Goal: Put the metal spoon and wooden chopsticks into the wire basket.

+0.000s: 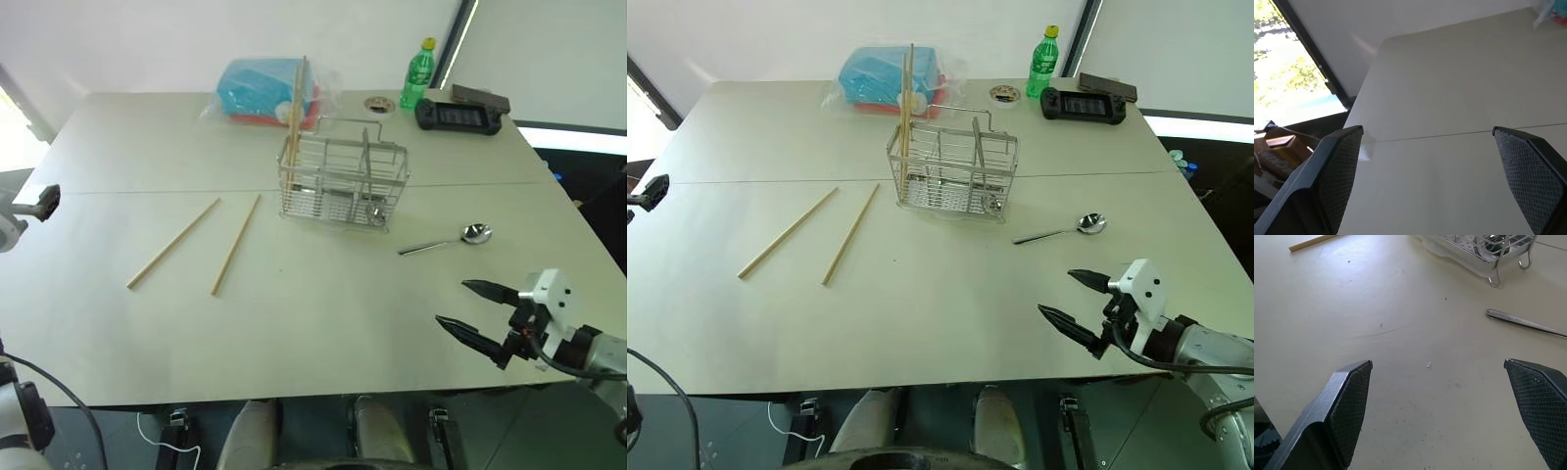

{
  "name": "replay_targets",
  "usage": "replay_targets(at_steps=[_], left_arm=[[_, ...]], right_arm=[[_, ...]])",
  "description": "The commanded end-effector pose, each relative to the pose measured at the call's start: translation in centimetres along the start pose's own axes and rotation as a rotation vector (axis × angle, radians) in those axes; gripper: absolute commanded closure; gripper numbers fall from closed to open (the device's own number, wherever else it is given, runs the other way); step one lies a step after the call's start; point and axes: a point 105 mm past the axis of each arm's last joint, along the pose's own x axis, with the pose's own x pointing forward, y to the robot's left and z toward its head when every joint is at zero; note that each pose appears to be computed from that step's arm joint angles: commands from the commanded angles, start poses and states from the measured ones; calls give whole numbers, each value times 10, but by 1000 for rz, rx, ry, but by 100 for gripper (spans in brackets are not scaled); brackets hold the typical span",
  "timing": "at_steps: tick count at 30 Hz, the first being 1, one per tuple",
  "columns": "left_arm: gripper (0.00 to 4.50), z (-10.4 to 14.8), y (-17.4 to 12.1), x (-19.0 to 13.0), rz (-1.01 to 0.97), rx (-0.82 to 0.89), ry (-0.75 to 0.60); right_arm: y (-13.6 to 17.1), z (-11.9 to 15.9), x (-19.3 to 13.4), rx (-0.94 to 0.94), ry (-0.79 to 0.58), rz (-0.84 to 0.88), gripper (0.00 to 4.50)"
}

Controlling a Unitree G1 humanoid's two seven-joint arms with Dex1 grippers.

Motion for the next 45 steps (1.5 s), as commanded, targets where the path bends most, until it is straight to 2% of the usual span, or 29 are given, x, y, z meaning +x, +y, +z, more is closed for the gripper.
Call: replay_targets(at_steps=[1,8,21,28,33,39,45], left_arm=[[3,23,-5,-1,-42,21,-82],[3,27,-25,-3,-149,2,-77],[3,32,-30,0,-155,24,-68],[3,46,-48,-1,-247,11,-101],[3,79,-99,-23,-547,42,-154],[3,96,-174,-65,-958,144,-157],[3,119,-234,-94,-1232,172,-219]], right_arm=[[0,4,2,-13,-27,2,0],[-3,-1,2,-7,-24,-2,0],[-7,-10,-1,-23,-7,-19,0],[-17,2,2,-71,10,-21,0],[-42,35,7,-206,63,29,0],[-78,69,21,-415,160,109,0],[-106,87,48,-519,271,228,0]])
